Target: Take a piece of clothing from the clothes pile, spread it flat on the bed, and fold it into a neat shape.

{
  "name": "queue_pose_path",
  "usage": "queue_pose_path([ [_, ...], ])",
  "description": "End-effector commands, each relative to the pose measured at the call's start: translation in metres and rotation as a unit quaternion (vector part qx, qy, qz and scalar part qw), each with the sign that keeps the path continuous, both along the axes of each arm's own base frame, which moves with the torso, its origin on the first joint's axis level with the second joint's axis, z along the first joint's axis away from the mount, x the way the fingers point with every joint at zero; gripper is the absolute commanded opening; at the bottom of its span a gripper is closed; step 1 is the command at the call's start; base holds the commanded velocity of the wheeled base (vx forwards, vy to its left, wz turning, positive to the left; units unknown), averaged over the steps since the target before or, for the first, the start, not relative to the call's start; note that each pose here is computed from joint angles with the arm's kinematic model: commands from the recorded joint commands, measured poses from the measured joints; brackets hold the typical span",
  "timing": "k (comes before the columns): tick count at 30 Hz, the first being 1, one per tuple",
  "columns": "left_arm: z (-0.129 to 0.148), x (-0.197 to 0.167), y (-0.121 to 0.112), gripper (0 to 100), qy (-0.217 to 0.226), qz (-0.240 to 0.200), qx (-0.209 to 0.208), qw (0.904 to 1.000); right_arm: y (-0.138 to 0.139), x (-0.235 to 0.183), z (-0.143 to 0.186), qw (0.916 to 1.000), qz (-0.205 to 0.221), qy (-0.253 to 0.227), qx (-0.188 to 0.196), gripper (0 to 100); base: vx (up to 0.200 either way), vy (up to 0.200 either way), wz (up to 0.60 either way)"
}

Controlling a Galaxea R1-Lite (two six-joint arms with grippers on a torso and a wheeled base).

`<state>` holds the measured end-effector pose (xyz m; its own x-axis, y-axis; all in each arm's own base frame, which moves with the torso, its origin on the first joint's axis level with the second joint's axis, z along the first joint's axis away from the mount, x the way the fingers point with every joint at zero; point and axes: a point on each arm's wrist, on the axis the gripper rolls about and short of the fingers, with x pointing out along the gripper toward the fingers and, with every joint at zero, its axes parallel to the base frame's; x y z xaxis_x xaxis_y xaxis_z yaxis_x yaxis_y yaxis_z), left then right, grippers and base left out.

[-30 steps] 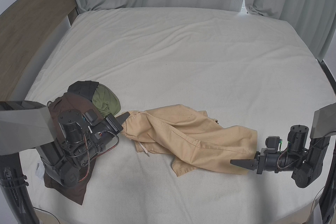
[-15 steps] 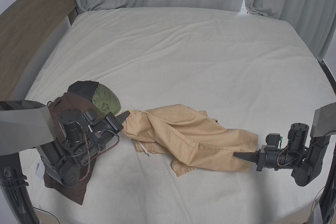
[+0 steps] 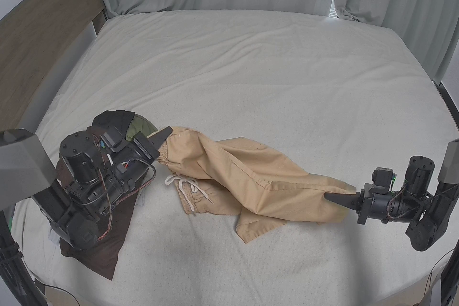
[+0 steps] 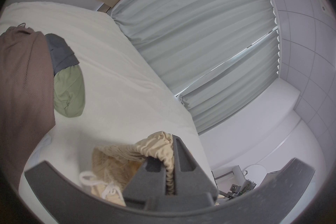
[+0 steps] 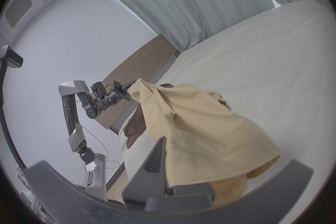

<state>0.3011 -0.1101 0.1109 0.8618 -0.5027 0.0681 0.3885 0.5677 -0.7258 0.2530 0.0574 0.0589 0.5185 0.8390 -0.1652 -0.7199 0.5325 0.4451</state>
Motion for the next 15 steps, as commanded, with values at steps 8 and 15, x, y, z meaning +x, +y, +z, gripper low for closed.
queue_pose_path([
  [8, 0.033, -0.036, 0.019, 0, -0.045, -0.052, 0.009, 0.9976, 0.002, -0.010, 0.034, 0.9986, 0.005, -0.049, 0.021, 0, 0.000, 0.000, 0.00],
  [15, 0.043, -0.051, 0.032, 0, -0.060, -0.082, 0.012, 0.9947, 0.002, -0.012, 0.040, 0.9978, 0.005, -0.061, 0.024, 0, 0.000, 0.000, 0.00],
])
